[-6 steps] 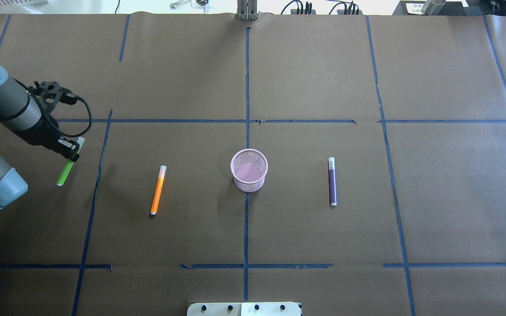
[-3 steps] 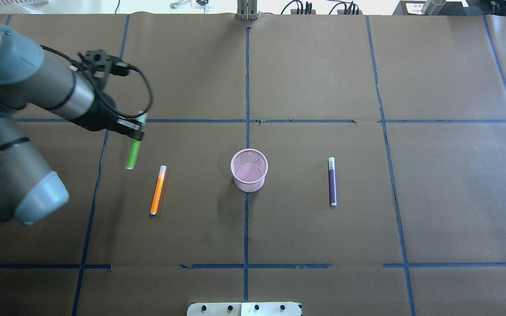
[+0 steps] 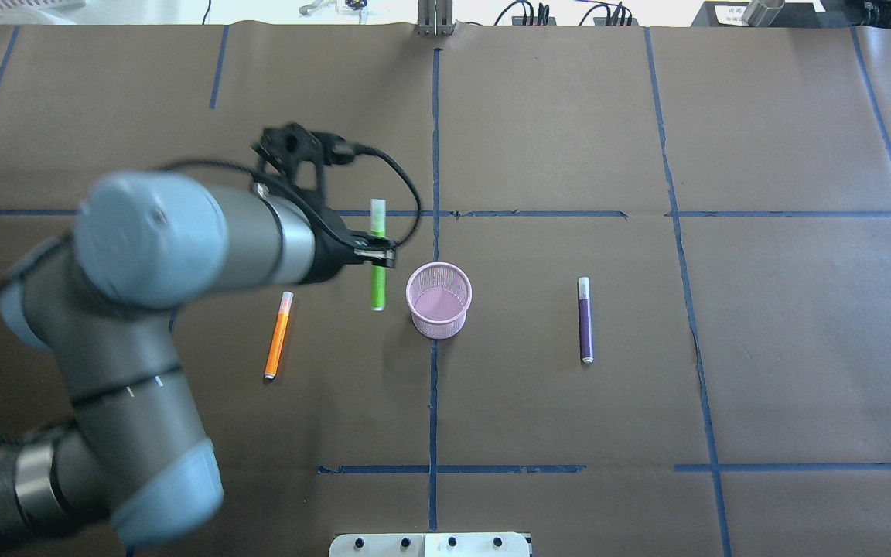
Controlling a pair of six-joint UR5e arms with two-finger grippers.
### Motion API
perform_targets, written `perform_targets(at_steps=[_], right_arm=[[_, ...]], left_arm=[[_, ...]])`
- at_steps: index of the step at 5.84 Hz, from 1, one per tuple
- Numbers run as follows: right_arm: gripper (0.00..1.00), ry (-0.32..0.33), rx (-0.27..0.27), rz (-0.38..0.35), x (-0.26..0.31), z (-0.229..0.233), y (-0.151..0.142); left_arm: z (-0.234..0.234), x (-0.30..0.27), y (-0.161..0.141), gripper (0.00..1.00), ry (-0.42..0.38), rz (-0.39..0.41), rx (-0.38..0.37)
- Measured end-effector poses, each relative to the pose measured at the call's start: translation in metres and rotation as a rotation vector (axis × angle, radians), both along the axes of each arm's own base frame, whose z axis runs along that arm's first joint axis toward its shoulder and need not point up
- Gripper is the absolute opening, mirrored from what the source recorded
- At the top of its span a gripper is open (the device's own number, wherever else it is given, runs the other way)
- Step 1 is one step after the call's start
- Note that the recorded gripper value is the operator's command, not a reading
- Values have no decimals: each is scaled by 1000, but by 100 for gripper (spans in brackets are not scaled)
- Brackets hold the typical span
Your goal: Collect pens into pen holder
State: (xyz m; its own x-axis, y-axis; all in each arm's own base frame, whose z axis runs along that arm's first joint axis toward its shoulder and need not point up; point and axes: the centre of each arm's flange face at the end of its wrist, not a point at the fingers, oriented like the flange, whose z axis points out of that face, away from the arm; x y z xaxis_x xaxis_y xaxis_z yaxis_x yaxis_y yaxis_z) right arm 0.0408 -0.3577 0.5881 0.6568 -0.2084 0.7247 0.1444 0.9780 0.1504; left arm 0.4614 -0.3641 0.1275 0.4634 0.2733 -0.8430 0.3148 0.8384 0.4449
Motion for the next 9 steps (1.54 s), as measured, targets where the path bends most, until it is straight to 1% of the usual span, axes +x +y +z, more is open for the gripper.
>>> perform_targets(at_steps=[1, 2, 3, 4, 5, 6, 7, 8, 9], right_arm=[[100, 0, 1, -6, -2, 0, -1], [100, 0, 1, -9, -3, 0, -2], [100, 0, 0, -10, -4, 0, -2], [100, 0, 0, -10, -4, 0, -2], [100, -2, 0, -10, -4, 0, -2], [100, -2, 0, -10, -4, 0, -2], [100, -2, -2, -10, -4, 1, -2], [100, -1, -5, -11, -4, 3, -2], [100, 1, -10, -12, -4, 6, -2]], left_arm=[[-10, 28, 36, 2, 36, -125, 59], [-10, 45, 49, 6, 41, -199, 77], [-5, 60, 49, 8, 33, -241, 75], [-1, 68, 46, 12, 22, -261, 73], [0, 75, 37, 22, 7, -295, 79], [-1, 84, 29, 38, -2, -329, 87], [0, 92, 25, 92, 1, -342, 89], [2, 96, 24, 100, -2, -346, 89], [5, 98, 23, 100, -6, -346, 89]])
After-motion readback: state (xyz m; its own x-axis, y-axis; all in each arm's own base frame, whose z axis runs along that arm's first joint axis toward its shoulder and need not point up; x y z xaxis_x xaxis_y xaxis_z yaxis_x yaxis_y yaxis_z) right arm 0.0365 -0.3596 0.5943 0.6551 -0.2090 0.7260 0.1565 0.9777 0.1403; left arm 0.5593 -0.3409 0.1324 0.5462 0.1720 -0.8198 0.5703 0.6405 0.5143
